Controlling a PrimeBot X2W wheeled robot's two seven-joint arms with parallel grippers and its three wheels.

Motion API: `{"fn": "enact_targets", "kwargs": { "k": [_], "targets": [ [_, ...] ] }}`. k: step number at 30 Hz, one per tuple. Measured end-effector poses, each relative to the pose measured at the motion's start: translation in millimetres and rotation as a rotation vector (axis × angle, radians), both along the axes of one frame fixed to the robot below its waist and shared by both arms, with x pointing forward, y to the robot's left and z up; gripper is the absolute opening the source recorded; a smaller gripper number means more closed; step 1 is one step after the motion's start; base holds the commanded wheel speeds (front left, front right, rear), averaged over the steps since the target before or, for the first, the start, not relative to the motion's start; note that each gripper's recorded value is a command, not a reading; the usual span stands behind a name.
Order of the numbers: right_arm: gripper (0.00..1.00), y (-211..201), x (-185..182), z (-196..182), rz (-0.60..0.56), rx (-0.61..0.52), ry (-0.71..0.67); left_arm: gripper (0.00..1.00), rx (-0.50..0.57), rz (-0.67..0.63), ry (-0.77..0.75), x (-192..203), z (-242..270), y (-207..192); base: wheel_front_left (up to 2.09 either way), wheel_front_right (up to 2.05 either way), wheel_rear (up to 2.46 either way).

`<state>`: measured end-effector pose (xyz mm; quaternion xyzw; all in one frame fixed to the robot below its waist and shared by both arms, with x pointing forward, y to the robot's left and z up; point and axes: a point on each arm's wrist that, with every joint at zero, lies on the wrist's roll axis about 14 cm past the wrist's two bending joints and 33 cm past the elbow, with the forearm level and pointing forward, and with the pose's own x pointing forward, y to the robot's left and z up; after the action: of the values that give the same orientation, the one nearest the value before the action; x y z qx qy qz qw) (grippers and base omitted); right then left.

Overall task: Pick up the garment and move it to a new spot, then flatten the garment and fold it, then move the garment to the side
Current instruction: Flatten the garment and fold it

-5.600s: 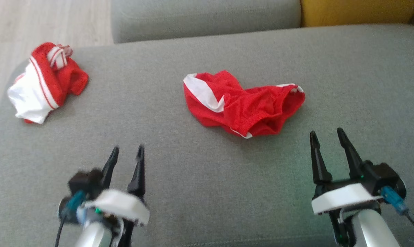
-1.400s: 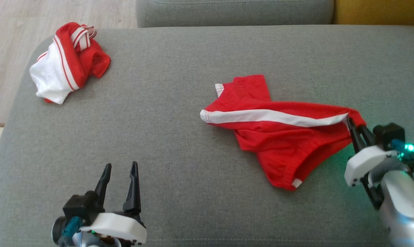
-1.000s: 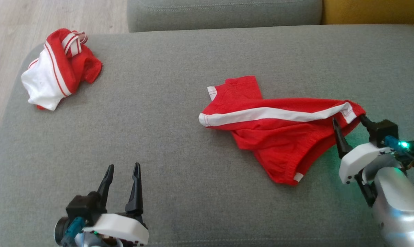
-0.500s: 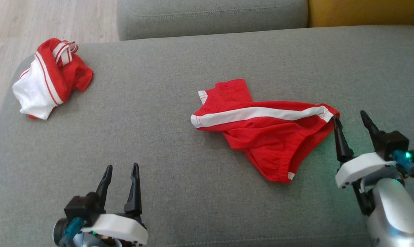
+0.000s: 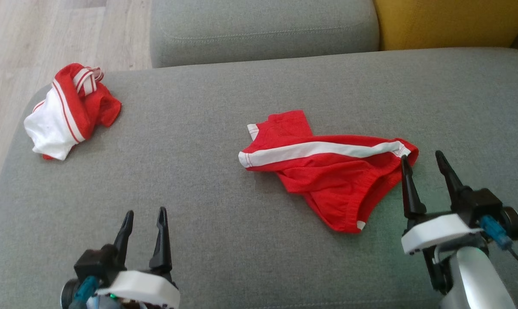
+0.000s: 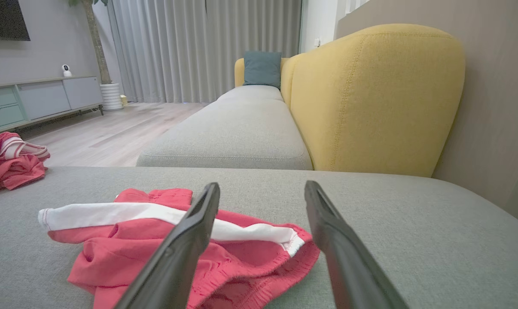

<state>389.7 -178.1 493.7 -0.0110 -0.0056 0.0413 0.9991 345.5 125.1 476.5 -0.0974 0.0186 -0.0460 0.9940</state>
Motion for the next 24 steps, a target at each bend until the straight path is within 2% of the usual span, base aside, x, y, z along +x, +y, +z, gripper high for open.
{"fn": "enact_targets", "kwargs": {
  "k": [12,24],
  "targets": [
    [1.00,9,-14,-7,0.012,0.061,0.014,1.00,0.002,0.007,0.012,-5,-3,2,0.00,0.00,0.00],
    [1.00,16,-13,-8,0.030,0.074,0.017,1.00,0.002,0.012,0.013,-5,-4,3,0.00,0.00,0.00]
  ]
}}
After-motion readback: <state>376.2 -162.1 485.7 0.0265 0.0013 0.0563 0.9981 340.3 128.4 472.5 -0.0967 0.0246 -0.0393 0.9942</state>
